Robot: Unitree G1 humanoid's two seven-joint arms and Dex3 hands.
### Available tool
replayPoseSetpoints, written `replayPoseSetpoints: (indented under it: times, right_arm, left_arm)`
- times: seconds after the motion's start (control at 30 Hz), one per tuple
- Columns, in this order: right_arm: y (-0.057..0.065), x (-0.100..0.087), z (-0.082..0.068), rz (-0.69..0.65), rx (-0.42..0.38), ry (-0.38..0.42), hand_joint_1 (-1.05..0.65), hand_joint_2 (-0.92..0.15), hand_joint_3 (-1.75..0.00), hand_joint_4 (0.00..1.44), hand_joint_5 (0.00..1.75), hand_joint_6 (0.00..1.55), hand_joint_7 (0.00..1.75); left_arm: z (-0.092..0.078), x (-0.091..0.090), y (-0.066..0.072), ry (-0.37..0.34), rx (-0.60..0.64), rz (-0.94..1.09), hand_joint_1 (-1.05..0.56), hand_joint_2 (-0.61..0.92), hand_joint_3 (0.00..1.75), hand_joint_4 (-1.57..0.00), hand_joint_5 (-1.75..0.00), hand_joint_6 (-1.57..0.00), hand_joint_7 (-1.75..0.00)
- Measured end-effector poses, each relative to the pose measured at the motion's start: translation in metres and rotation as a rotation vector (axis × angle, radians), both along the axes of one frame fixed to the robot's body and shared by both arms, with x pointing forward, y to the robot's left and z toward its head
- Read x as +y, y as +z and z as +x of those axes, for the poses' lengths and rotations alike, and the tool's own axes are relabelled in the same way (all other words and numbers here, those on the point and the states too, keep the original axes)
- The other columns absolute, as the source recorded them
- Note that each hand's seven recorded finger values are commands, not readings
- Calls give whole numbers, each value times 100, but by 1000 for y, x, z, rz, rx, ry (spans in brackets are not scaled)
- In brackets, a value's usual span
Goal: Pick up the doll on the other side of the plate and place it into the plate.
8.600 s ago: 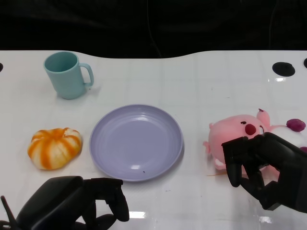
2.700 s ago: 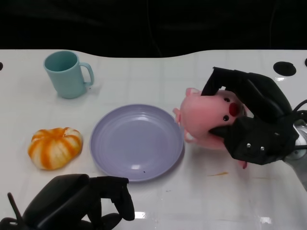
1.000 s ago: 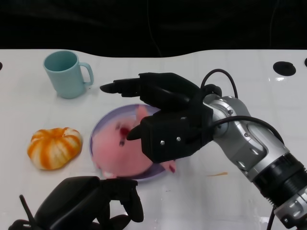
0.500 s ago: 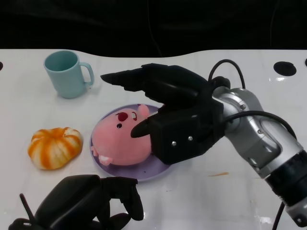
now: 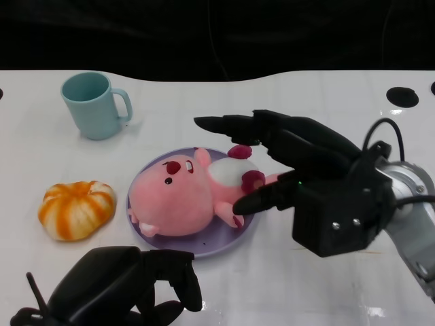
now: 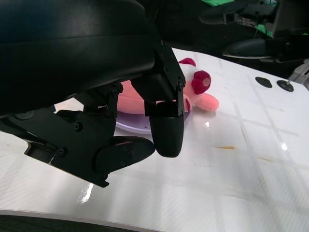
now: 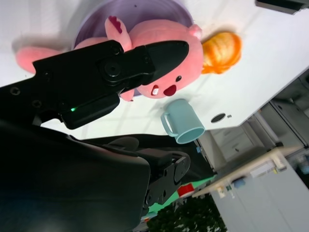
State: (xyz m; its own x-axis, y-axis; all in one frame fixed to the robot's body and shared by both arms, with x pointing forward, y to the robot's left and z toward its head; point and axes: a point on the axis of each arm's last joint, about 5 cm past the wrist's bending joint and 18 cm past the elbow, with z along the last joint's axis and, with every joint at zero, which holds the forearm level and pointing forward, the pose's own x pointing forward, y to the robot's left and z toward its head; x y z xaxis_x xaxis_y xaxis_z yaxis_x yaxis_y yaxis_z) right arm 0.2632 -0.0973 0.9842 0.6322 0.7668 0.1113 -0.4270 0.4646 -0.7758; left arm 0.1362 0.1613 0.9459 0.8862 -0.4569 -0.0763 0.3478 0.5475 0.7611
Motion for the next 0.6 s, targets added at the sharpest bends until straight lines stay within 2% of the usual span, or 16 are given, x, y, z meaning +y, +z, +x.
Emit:
replayPoseSetpoints:
  times: [0.17, 0.23, 0.3, 0.4, 0.47, 0.5, 0.57, 0.6]
  right_arm:
    - [-7, -23, -9, 68, 43, -39, -53, -92, -7, 10, 84, 38, 15]
    - [-10, -32, -13, 106, 78, -61, -39, -92, -5, 15, 91, 48, 19]
    - [-11, -38, -18, 138, 138, -80, -25, -92, -6, 18, 100, 56, 23]
    - [-12, -47, -24, 205, 254, -100, -14, -92, -13, 25, 117, 66, 34]
    - [-12, -51, -28, 242, 322, -111, -12, -85, -28, 27, 126, 62, 55]
    - [-11, -52, -29, 251, 344, -112, -11, -77, -43, 30, 129, 58, 68]
    - [-11, -54, -33, 258, 358, -120, -6, -59, -81, 45, 133, 62, 82]
    - [-11, -57, -36, 264, 361, -129, -4, -55, -91, 50, 134, 65, 85]
  left_arm:
    - [0, 0, 0, 0, -1, 2, -19, 68, 75, -74, -143, -78, -108]
    - [0, 0, 0, 0, -2, 2, -19, 67, 76, -74, -143, -78, -108]
    - [1, 0, 0, -1, -2, 2, -18, 66, 78, -74, -144, -78, -109]
    - [1, 0, 0, 0, -3, 1, -18, 65, 79, -73, -145, -77, -110]
    - [1, 1, 0, 3, -2, 2, -18, 65, 79, -73, -145, -77, -109]
    - [1, 1, 0, 4, -2, 3, -18, 65, 79, -74, -145, -78, -109]
    - [1, 2, 1, 4, -2, 0, -18, 65, 80, -73, -145, -78, -109]
    - [1, 2, 1, 5, -2, -3, -18, 66, 80, -73, -145, -78, -109]
